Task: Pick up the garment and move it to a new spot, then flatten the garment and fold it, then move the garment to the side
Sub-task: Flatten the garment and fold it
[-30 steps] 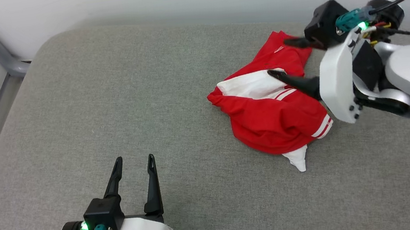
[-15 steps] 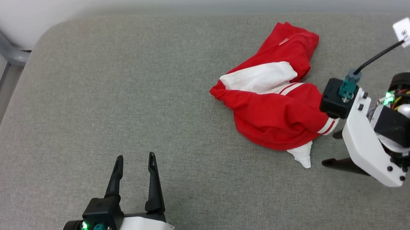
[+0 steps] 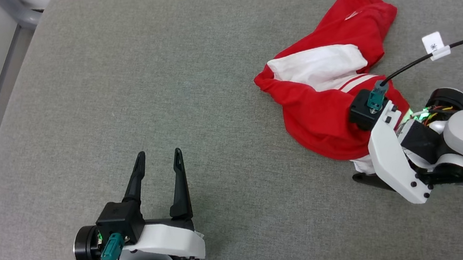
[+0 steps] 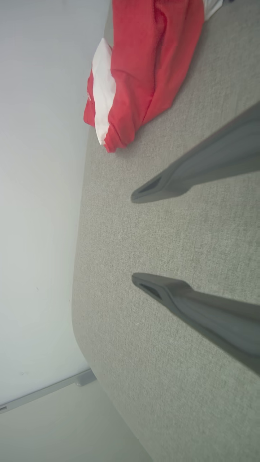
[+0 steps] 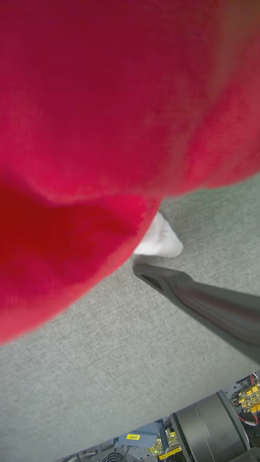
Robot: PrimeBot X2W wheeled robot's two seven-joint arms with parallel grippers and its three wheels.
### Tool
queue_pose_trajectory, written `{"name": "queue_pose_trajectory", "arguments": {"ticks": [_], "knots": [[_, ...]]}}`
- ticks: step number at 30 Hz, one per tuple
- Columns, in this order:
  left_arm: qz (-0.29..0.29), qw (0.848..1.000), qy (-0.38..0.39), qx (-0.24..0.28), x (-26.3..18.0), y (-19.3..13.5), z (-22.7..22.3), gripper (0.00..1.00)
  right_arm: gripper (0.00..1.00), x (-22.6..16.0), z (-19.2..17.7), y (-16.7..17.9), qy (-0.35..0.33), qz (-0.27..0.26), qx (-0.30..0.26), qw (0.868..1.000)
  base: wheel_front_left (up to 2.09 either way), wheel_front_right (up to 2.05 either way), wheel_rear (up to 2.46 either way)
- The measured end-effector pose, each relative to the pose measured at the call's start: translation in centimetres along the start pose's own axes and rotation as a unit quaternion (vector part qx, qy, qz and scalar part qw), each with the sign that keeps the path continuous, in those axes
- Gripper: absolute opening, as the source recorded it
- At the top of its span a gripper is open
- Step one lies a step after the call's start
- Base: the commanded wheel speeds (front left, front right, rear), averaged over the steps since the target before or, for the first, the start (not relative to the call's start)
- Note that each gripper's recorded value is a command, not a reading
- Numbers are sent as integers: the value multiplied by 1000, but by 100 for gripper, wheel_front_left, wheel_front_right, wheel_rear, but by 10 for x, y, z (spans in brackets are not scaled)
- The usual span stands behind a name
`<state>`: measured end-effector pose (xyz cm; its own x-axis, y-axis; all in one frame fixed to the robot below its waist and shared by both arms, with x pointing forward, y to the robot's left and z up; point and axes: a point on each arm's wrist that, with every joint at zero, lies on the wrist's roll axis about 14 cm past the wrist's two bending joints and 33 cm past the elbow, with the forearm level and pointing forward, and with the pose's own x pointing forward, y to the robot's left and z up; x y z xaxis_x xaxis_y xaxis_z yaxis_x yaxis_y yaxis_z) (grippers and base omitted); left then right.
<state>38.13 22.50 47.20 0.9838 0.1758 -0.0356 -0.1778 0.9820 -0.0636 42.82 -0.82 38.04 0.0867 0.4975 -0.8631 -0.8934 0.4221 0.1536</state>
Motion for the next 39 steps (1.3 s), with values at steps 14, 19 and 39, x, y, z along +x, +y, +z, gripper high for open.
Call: {"name": "queue_pose_trajectory", "arguments": {"ticks": [14, 19, 39], "knots": [[9, 1000, 0, 0, -7, 4, 0, 100, 0, -14, 7, 2, -77, -38, -39, 996, 0, 0, 0], [-11, 1000, -12, -2, -10, -8, 7, 100, 0, -58, 8, -6, -128, -84, -63, 986, 0, 0, 0], [-56, 998, -16, -8, -22, -33, 9, 100, 0, -114, -227, -52, -53, -239, 283, 927, 0, 0, 0]]}}
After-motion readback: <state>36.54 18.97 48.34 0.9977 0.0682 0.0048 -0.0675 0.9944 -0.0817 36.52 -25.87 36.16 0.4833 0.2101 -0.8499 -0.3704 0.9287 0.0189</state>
